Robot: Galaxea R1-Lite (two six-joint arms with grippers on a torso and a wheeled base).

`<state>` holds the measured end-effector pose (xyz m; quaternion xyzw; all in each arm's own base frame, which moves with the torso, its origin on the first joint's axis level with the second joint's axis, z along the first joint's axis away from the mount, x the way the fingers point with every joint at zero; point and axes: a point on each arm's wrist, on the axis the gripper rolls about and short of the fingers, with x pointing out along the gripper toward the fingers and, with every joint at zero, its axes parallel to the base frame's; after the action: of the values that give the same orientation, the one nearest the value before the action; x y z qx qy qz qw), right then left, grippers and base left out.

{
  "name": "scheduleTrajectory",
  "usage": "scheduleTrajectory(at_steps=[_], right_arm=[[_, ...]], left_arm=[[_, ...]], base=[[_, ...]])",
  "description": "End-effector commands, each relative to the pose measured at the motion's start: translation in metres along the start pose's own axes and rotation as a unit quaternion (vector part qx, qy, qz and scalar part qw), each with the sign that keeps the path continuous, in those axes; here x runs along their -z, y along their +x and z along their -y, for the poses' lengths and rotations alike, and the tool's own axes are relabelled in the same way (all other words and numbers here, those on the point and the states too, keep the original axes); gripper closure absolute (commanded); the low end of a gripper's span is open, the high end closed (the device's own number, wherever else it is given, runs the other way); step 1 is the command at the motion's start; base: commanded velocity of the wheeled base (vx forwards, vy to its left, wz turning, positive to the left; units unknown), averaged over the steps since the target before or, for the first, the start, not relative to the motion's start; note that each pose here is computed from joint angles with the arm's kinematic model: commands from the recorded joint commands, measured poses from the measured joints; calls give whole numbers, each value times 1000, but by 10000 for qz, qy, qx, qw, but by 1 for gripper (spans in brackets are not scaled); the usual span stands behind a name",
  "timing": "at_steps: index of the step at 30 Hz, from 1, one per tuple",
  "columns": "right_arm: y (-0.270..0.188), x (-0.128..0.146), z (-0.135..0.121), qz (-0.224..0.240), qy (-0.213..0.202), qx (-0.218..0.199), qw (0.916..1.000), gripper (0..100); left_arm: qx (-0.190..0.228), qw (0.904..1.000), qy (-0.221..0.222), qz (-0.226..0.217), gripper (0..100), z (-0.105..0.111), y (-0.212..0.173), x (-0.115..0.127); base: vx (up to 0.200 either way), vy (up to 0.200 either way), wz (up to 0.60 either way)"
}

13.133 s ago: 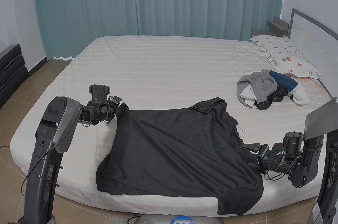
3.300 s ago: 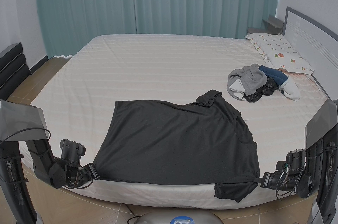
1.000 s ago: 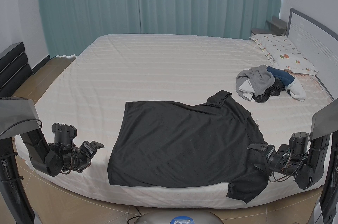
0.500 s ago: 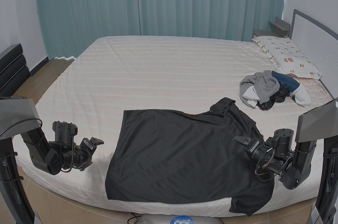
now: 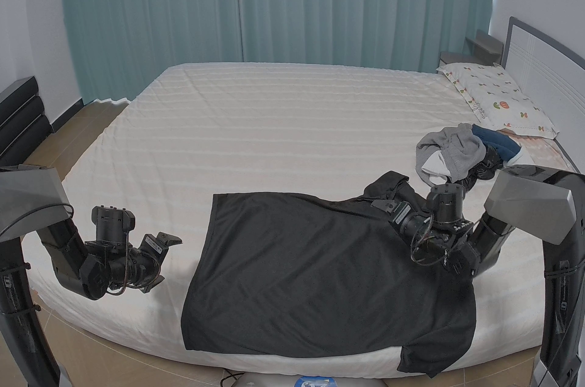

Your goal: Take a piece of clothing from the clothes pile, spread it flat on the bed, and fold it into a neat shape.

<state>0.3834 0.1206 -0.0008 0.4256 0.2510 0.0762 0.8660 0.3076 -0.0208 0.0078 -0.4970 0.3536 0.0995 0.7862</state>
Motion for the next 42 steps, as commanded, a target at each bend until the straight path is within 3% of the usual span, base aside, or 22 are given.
scheduleTrajectory(at_steps=[1, 8, 11, 21, 31, 35, 42], right_arm=[[47, -14, -5, -39, -65, 255, 9996, 0], [69, -21, -1, 16, -97, 428, 9990, 0], [79, -22, 6, 40, -200, 766, 9969, 0], [96, -25, 11, 158, -234, 704, 9971, 0], [122, -43, 0, 711, -244, 189, 9970, 0], [139, -75, -19, 1350, -285, -427, 9895, 0], [139, -87, -19, 1694, -452, -677, 9822, 0]], left_arm=[[38, 9999, -104, -4, 0, 2, 1, -1], [15, 9999, -101, -25, 0, 0, -1, 1], [119, 9999, -67, 20, 0, 0, 0, 0], [250, 9996, -14, 93, 0, -1, 0, 2], [252, 9996, -9, 88, 0, -1, 0, 3], [259, 9996, -16, 91, 0, 0, 1, 3], [267, 9996, -18, 110, 0, 0, 1, 2]], base=[[0, 0, 0], [86, 0, 0], [0, 0, 0], [0, 0, 0], [0, 0, 0], [0, 0, 0], [0, 0, 0]])
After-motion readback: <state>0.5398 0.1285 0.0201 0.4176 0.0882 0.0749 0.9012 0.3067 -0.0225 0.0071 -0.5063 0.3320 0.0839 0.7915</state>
